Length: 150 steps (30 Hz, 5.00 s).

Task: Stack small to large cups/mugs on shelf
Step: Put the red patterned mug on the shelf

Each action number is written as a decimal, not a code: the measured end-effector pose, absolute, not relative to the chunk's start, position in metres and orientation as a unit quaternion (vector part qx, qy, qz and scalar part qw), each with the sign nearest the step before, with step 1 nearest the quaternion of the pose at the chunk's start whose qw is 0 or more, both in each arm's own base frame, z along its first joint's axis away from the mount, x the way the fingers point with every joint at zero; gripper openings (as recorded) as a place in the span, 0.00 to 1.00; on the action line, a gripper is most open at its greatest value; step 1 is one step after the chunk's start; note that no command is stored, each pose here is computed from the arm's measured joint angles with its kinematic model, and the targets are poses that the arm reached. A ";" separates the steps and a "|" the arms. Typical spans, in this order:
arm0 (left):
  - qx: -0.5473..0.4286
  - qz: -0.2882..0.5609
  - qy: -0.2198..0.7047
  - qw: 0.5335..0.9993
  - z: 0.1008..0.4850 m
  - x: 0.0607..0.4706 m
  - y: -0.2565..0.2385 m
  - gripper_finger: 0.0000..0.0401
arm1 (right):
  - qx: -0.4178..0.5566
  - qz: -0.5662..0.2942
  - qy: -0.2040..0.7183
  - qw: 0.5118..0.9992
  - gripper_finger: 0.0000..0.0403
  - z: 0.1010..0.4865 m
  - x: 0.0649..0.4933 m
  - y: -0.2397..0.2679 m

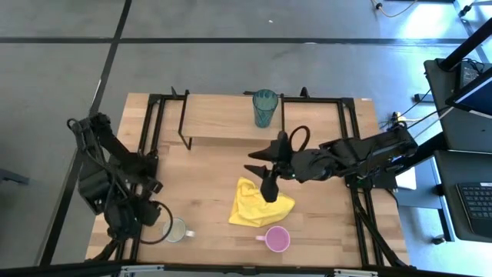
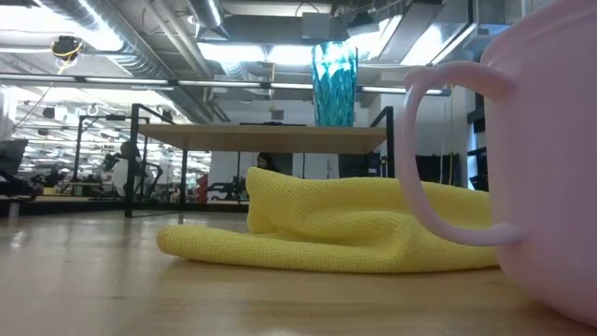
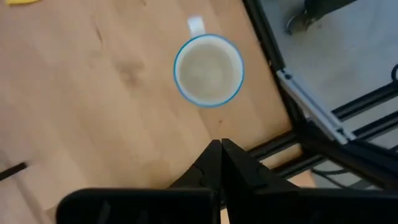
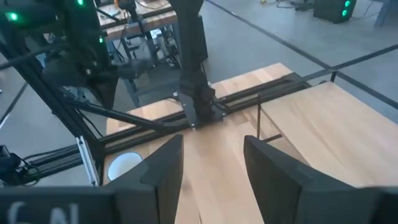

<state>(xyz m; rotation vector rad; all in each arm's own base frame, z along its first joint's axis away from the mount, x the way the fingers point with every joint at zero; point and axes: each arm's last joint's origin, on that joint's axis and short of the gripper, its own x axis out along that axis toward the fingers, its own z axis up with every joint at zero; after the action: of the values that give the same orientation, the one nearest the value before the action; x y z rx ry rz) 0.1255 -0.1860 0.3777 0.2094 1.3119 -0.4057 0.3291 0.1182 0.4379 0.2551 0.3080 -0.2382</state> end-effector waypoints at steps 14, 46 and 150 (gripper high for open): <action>0.018 -0.157 0.578 0.801 0.368 0.154 -0.207 0.01 | 0.129 -0.108 0.156 0.973 0.42 0.444 0.325 0.117; -0.018 0.079 0.648 0.757 0.272 0.158 -0.201 0.36 | 0.106 0.002 0.281 0.954 0.42 0.452 0.253 0.133; 0.304 -0.060 0.555 0.772 0.429 0.259 -0.002 0.03 | 0.158 -0.051 0.385 0.908 0.41 0.424 0.235 0.159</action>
<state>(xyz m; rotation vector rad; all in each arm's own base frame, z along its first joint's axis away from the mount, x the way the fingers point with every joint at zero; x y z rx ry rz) 0.2589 -0.0022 0.4295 0.6598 1.2031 -0.1290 0.2353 0.1586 0.4238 0.3260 0.7953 -0.1057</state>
